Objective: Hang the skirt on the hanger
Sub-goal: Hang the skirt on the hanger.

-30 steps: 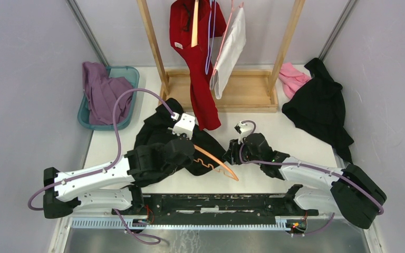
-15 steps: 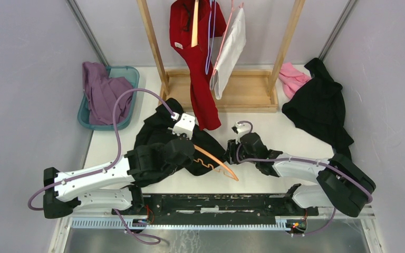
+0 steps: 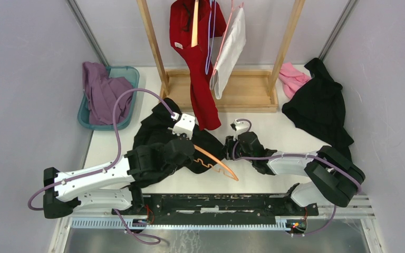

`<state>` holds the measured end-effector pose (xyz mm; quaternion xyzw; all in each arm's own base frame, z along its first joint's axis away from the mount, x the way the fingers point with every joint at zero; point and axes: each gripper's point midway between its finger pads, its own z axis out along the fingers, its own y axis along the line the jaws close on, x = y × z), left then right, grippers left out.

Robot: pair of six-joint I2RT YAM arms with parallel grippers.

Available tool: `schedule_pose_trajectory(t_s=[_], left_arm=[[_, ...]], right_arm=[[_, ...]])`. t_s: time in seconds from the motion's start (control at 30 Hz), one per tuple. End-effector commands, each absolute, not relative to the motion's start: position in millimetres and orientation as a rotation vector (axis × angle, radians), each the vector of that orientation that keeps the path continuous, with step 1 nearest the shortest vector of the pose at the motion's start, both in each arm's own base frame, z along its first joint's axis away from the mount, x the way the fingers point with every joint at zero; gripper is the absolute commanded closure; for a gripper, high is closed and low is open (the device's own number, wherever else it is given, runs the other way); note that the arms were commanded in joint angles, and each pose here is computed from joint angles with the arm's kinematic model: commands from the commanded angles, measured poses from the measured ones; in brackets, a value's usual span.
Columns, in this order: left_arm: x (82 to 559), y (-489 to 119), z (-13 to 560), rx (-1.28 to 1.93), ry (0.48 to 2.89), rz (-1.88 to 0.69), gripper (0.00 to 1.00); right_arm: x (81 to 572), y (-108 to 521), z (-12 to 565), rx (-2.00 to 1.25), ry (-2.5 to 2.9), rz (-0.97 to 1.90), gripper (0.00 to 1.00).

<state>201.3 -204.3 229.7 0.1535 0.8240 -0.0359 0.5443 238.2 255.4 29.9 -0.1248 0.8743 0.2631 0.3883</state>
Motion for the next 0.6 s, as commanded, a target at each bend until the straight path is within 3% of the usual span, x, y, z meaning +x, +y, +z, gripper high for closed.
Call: schedule_pose_trajectory(t_s=[0.0,0.23,0.47,0.57], left_arm=[[206.2,-200.6,251.8,0.274,1.905,-0.121,0.97],[206.2,-198.8,252.6,0.27,1.904,-0.119,0.97],[207.3,-197.0,249.8,0.259,1.902,-0.103,0.97],[210.0,-195.1,251.5,0.239,1.89,-0.084,0.97]], right_arm=[[265.1,264.2,68.7,-0.23,2.04,0.703,0.57],[269.3,270.5,63.9,-0.261,2.044,0.699,0.61],[271.5,273.5,60.2,-0.277,2.073,0.682,0.97],[264.6,270.6,76.5,-0.279,2.056,0.71,0.98]])
